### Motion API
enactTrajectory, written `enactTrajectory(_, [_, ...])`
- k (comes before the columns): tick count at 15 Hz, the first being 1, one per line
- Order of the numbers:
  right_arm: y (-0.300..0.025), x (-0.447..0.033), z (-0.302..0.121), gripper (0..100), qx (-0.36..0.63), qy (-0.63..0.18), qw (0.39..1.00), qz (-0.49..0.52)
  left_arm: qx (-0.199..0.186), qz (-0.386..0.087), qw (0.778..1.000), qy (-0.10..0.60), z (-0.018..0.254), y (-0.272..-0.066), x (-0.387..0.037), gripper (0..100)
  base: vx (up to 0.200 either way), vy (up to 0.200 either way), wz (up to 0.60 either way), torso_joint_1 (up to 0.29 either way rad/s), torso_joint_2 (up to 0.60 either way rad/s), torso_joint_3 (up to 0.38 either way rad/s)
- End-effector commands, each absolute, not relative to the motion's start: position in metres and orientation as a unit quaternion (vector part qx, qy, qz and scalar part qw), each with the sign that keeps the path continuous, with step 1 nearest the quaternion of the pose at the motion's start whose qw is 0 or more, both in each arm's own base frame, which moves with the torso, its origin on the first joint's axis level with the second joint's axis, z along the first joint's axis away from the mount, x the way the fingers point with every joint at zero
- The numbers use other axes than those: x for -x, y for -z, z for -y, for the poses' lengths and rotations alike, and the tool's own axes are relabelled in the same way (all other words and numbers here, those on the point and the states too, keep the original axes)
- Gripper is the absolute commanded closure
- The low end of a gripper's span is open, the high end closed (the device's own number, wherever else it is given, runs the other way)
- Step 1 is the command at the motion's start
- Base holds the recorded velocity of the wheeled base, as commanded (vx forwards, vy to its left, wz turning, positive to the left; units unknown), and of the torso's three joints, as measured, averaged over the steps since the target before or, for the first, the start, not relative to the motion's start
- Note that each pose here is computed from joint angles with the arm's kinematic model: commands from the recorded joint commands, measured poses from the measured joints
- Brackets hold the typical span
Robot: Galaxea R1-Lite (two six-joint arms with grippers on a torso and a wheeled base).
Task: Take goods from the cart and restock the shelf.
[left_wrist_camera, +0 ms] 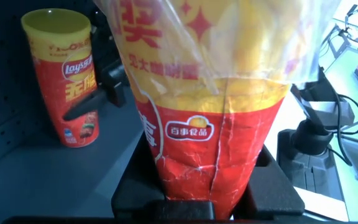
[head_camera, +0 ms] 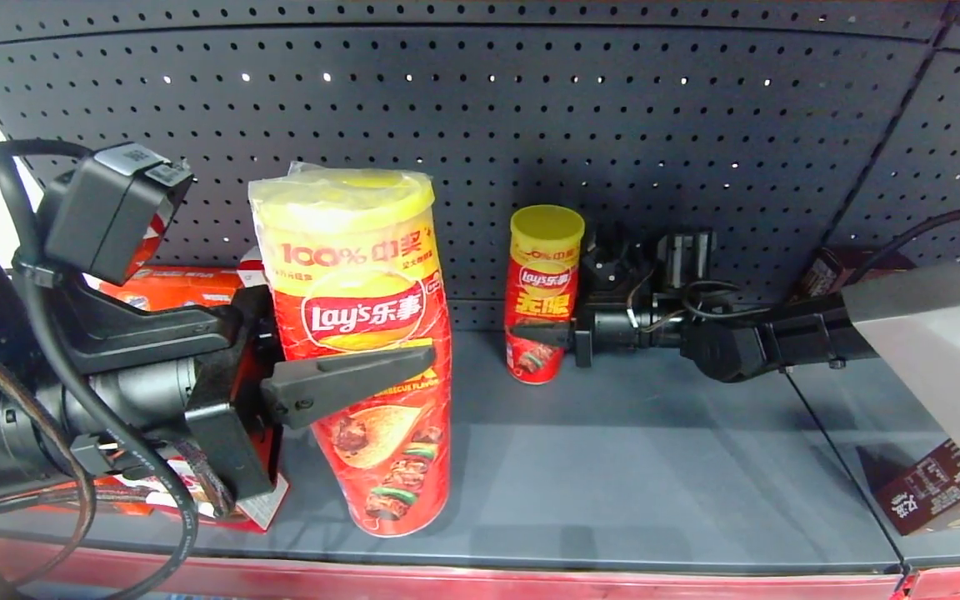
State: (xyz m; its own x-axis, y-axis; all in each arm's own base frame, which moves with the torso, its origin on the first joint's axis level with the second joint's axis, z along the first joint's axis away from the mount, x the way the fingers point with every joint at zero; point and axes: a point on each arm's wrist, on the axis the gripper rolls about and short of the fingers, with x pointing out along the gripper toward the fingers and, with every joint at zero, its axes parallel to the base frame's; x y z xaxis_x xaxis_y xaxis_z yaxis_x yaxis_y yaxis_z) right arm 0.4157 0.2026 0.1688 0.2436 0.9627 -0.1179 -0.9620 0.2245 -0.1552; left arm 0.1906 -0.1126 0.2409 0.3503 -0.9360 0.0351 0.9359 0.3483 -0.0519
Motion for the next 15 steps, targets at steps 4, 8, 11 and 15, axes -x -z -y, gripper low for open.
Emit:
enactTrajectory(4, [-0.208, -0.374, -0.188, 100, 0.101, -0.617, 0.78, 0.018, 0.031, -0.001, 0.821, 0.57, 0.112, -0.24, -0.189, 100, 0.0, 0.0, 0.0, 0.0, 0.0, 0.0])
enactTrajectory(8, [-0.217, -0.306, -0.173, 100, 0.1, -0.634, 0.767, 0.025, 0.033, -0.002, 0.822, 0.569, 0.106, -0.238, -0.179, 100, 0.0, 0.0, 0.0, 0.0, 0.0, 0.0])
enactTrajectory(11, [-0.207, -0.269, -0.167, 100, 0.094, -0.644, 0.758, 0.03, 0.033, 0.001, 0.822, 0.568, 0.105, -0.239, -0.177, 100, 0.0, 0.0, 0.0, 0.0, 0.0, 0.0])
enactTrajectory(15, [-0.169, -0.25, -0.158, 100, 0.089, -0.647, 0.757, 0.003, 0.033, 0.001, 0.823, 0.567, 0.105, -0.239, -0.177, 100, 0.0, 0.0, 0.0, 0.0, 0.0, 0.0])
